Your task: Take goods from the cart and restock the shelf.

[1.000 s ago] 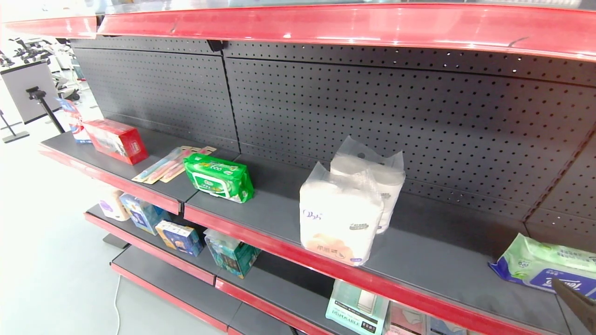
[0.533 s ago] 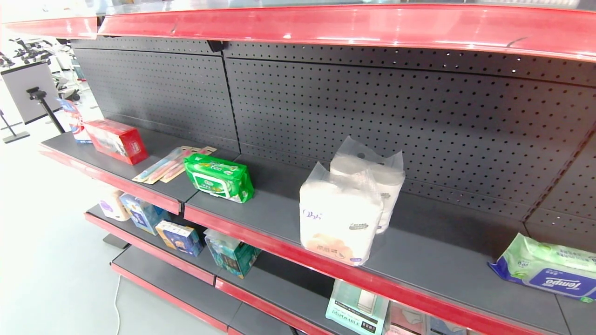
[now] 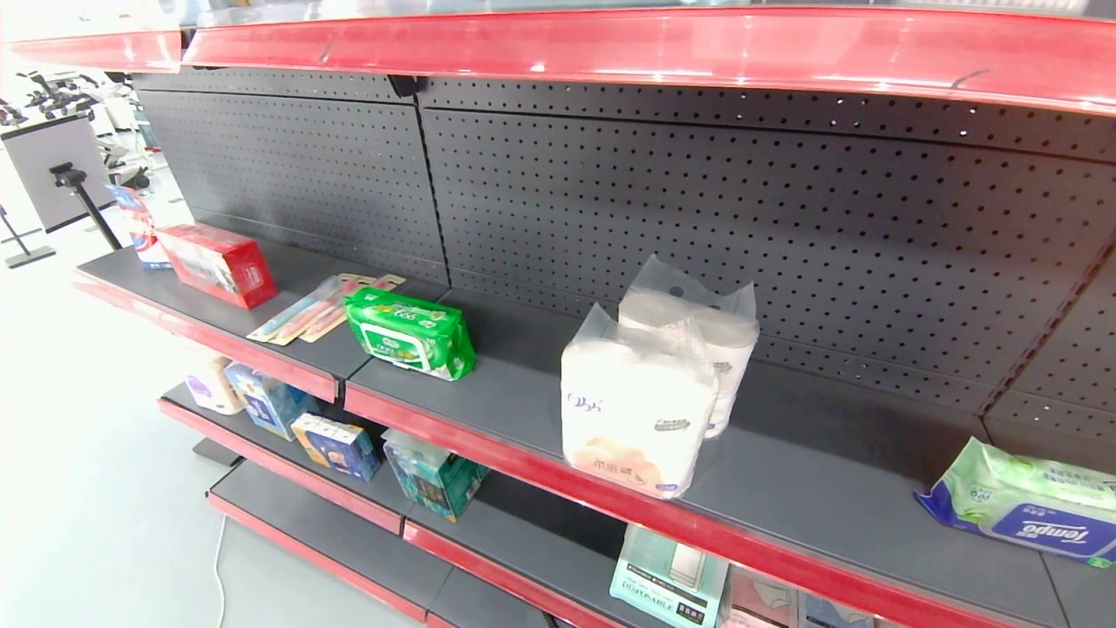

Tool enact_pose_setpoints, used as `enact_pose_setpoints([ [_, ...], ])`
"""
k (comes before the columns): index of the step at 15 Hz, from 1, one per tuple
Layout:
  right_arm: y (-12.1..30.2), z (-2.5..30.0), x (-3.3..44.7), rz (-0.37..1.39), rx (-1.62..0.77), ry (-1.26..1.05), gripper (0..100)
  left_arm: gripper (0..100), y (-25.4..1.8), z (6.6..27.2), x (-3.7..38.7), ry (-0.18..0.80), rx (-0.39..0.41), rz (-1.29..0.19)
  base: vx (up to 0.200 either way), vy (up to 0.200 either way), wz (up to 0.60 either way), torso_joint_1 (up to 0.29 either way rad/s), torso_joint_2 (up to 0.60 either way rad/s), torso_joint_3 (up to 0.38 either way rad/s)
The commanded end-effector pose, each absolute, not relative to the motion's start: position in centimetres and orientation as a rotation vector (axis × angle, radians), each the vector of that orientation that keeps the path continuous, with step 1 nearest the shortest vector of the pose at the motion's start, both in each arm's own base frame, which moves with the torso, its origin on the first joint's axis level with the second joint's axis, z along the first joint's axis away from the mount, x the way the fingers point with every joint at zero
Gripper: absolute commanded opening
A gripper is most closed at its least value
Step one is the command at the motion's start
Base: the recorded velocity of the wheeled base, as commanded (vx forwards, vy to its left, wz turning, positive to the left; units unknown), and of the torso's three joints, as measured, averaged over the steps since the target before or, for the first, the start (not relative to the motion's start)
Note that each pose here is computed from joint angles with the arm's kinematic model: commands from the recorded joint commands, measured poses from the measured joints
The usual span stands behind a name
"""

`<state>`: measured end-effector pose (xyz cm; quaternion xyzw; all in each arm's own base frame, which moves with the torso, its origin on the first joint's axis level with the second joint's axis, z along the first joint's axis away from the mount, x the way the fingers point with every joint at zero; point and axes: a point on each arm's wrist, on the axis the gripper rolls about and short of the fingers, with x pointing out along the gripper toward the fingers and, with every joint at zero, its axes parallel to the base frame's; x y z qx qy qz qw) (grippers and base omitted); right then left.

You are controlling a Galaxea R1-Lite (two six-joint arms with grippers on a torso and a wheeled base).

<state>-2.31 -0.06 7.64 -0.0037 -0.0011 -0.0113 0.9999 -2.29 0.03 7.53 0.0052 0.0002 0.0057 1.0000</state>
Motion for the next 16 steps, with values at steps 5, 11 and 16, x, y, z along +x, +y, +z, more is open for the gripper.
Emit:
enact_pose_setpoints([
  [5, -0.07, 7.52, -2.28, -0.026, 0.011, 0.003, 100, 100, 0.02, 7.53, -2.28, 0.002, 0.011, 0.011, 0.0, 0.0, 0.0, 0.0, 0.0, 0.0],
  [11, -0.06, 7.53, -2.28, -0.025, 0.014, 0.001, 100, 100, 0.02, 7.53, -2.28, 0.002, 0.011, 0.009, 0.0, 0.0, -0.1, 0.0, 0.0, -0.001],
  [16, -0.06, 7.57, -2.29, -0.025, 0.014, 0.0, 100, 100, 0.02, 7.53, -2.28, 0.002, 0.012, 0.009, 0.0, 0.0, -0.6, 0.009, 0.0, 0.0],
])
